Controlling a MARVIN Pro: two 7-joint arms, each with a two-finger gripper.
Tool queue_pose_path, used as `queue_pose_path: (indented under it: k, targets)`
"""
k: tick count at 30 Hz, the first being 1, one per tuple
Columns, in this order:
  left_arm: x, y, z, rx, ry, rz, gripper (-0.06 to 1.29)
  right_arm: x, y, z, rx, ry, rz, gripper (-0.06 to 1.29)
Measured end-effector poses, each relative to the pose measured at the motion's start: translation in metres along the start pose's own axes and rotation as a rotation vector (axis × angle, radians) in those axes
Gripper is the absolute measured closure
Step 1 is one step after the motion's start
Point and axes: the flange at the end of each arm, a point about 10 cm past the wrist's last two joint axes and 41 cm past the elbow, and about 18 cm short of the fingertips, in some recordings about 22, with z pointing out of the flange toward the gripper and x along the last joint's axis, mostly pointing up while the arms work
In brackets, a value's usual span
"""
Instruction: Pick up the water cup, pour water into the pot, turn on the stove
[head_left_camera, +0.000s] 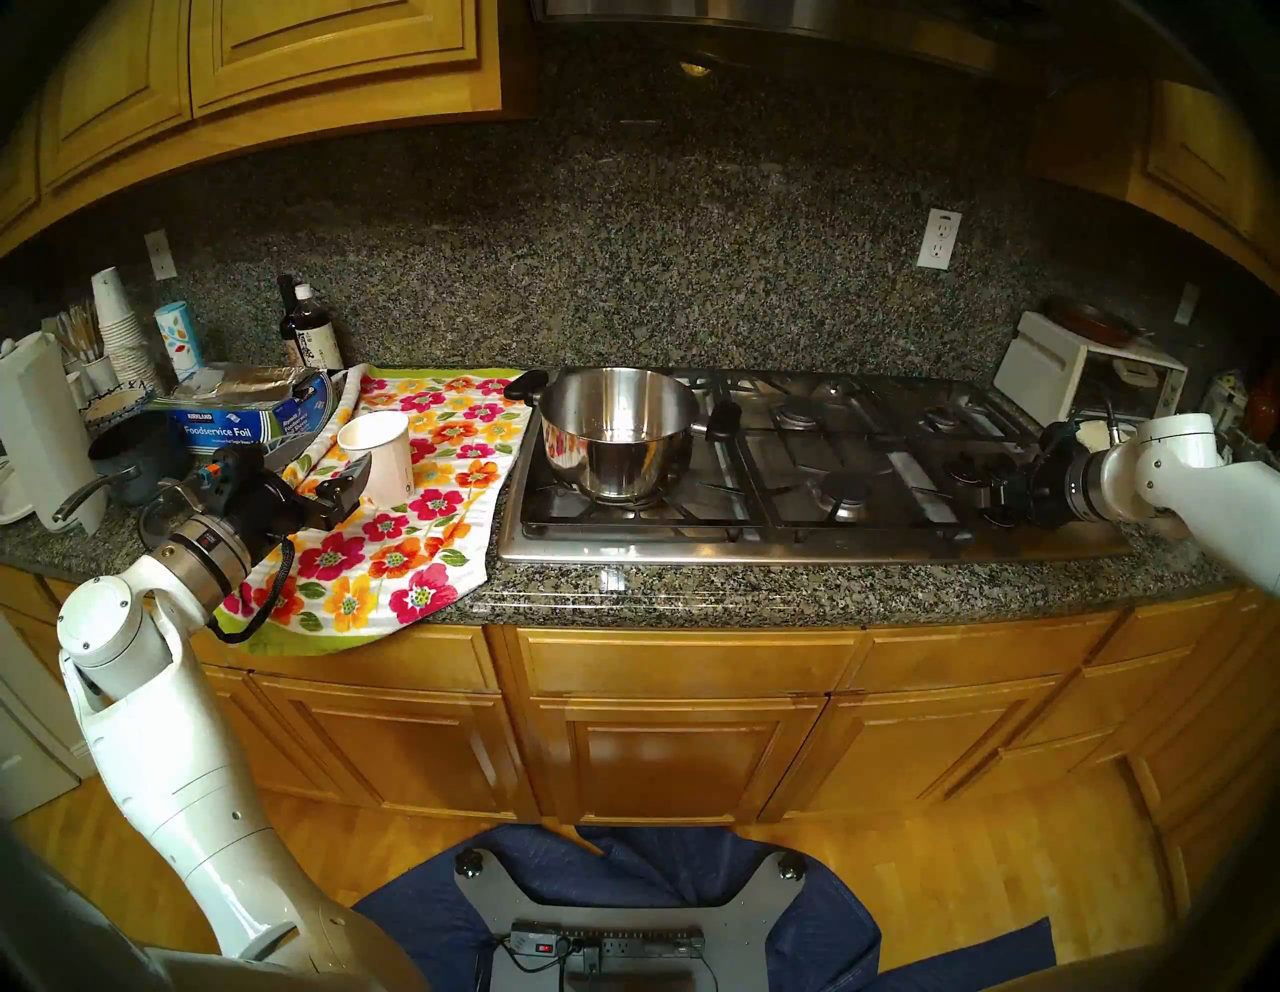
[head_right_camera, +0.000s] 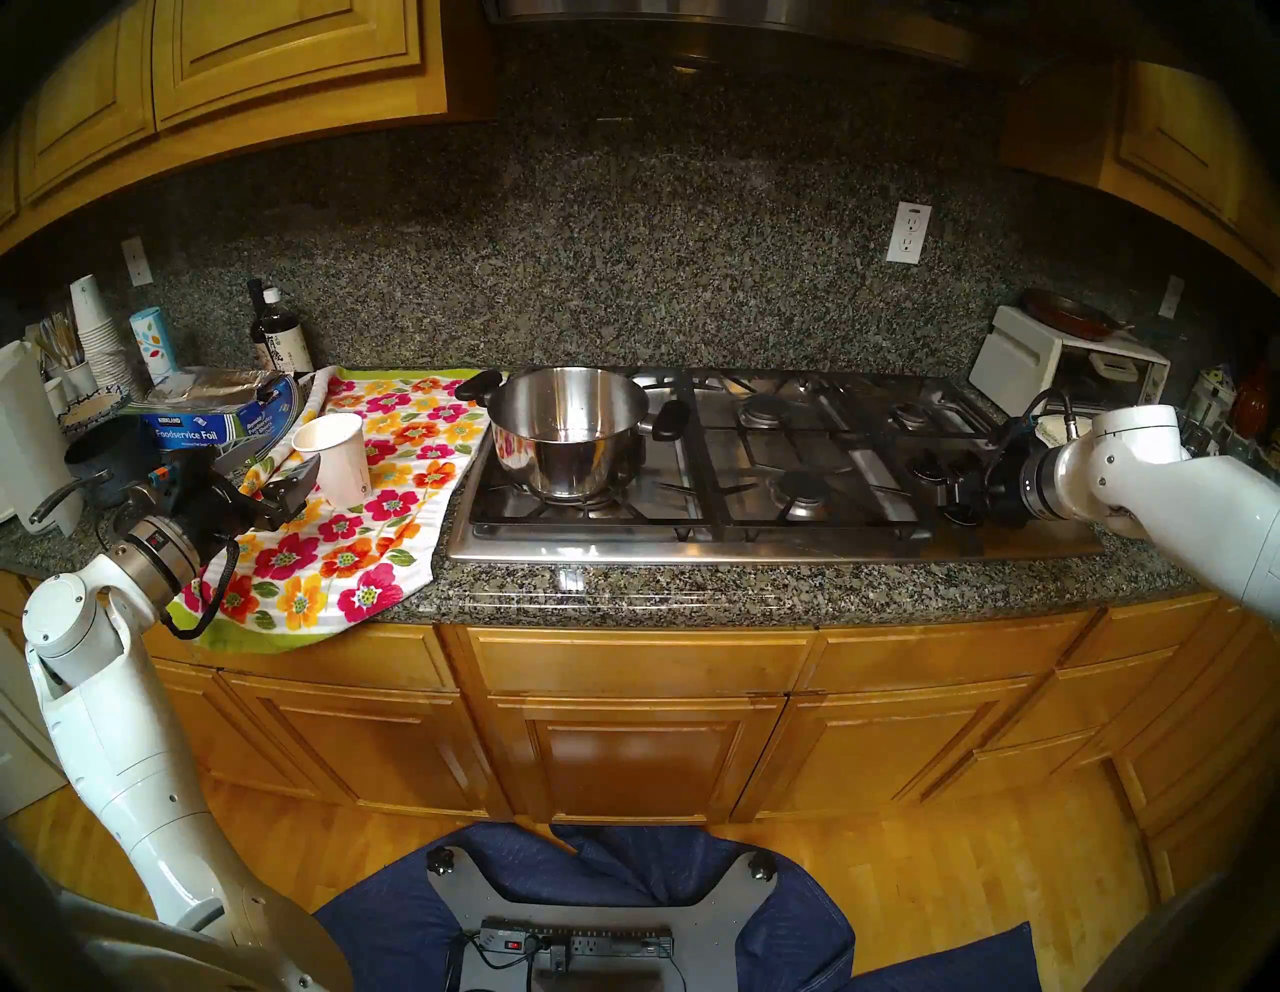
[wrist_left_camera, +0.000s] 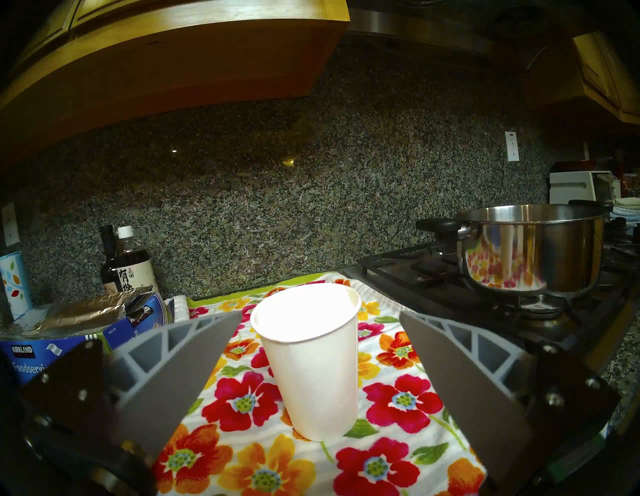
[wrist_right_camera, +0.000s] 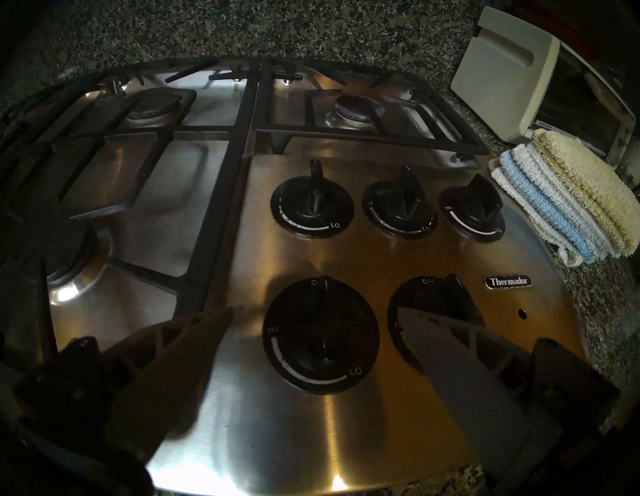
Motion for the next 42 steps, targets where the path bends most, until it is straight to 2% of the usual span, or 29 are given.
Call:
queue_pose_path:
  k: [11, 12, 13, 14, 16, 21, 42]
  targets:
    - [0.0000, 0.0000, 0.0000, 0.000, 0.000, 0.000, 0.00, -0.0032, -0.0060, 0.0009, 0.014, 0.004, -0.007, 0.00]
    - [0.0001, 0.0000, 0.0000, 0.000, 0.000, 0.000, 0.00, -0.0036, -0.0065, 0.0010, 0.016, 0.004, -0.008, 0.06]
    - [0.0001, 0.0000, 0.0000, 0.000, 0.001, 0.000, 0.00, -0.0039, -0.0069, 0.0011, 0.016, 0.004, -0.008, 0.17]
    - [0.0001, 0.0000, 0.0000, 0.000, 0.001, 0.000, 0.00, -0.0043, -0.0073, 0.0012, 0.017, 0.004, -0.009, 0.40]
    - [0.0001, 0.0000, 0.0000, 0.000, 0.001, 0.000, 0.00, -0.0046, -0.0070, 0.0014, 0.015, 0.005, -0.010, 0.64]
    - [0.0001, 0.0000, 0.0000, 0.000, 0.001, 0.000, 0.00, -0.0060, 0.0009, 0.0015, -0.010, 0.009, -0.005, 1.04]
    - [0.0002, 0.0000, 0.0000, 0.000, 0.001, -0.001, 0.00, -0.0096, 0.0009, 0.0030, -0.003, 0.023, -0.003, 1.07]
